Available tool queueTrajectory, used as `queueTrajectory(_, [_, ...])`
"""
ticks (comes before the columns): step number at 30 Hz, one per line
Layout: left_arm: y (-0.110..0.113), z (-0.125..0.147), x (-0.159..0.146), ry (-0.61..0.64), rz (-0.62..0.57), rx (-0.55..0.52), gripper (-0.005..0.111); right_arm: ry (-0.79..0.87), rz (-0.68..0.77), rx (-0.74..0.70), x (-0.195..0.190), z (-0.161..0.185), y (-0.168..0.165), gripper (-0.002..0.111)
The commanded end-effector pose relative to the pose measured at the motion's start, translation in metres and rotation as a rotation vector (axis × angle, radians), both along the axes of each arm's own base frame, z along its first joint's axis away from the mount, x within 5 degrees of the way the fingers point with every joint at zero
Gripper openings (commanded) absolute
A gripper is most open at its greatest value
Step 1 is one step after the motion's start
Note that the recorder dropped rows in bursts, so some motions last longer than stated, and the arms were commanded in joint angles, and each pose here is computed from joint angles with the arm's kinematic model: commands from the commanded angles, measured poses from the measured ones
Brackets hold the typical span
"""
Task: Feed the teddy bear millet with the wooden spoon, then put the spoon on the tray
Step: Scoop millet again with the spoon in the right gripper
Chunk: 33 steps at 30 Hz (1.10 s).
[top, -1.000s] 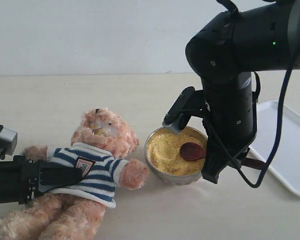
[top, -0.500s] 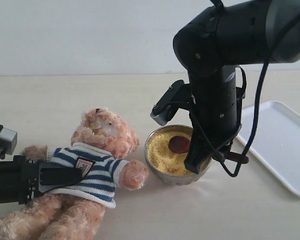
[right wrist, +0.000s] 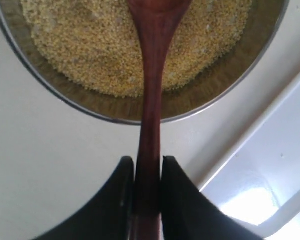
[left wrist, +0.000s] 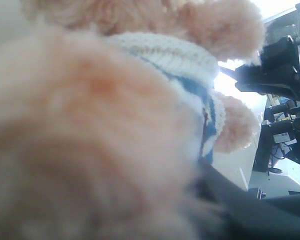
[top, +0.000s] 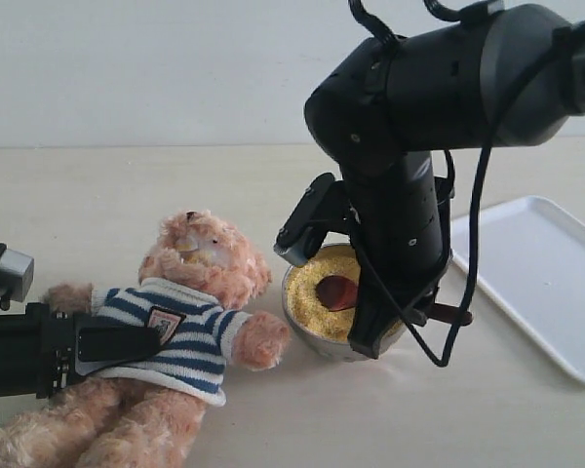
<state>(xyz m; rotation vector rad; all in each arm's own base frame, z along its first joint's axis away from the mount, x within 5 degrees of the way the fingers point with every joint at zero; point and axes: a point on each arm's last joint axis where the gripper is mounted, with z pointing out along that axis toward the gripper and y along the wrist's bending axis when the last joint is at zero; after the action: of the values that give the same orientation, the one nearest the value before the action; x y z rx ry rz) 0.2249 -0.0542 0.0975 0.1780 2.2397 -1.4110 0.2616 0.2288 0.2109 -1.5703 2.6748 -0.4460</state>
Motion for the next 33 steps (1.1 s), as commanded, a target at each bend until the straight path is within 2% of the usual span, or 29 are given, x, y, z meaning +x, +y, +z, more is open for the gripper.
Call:
queueTrajectory(1, [-0.002, 0.004, 0.001, -0.022, -0.007, -0.035, 0.005, -0.005, 0.069, -0.005, -0.01, 0.002, 0.012, 0.0])
queueTrajectory(4, [-0.002, 0.004, 0.001, -0.022, -0.007, -0.035, 0.005, -0.016, 0.098, -0.016, -0.014, 0.002, 0.017, 0.0])
queueTrajectory(13, [-0.002, 0.004, 0.001, -0.022, -0.007, -0.035, 0.005, -0.109, 0.059, -0.061, -0.007, 0.006, 0.012, 0.0])
queueTrajectory(33, [-0.002, 0.004, 0.001, -0.022, -0.007, -0.035, 0.005, -0.168, 0.1, -0.099, -0.003, 0.013, 0.008, 0.0])
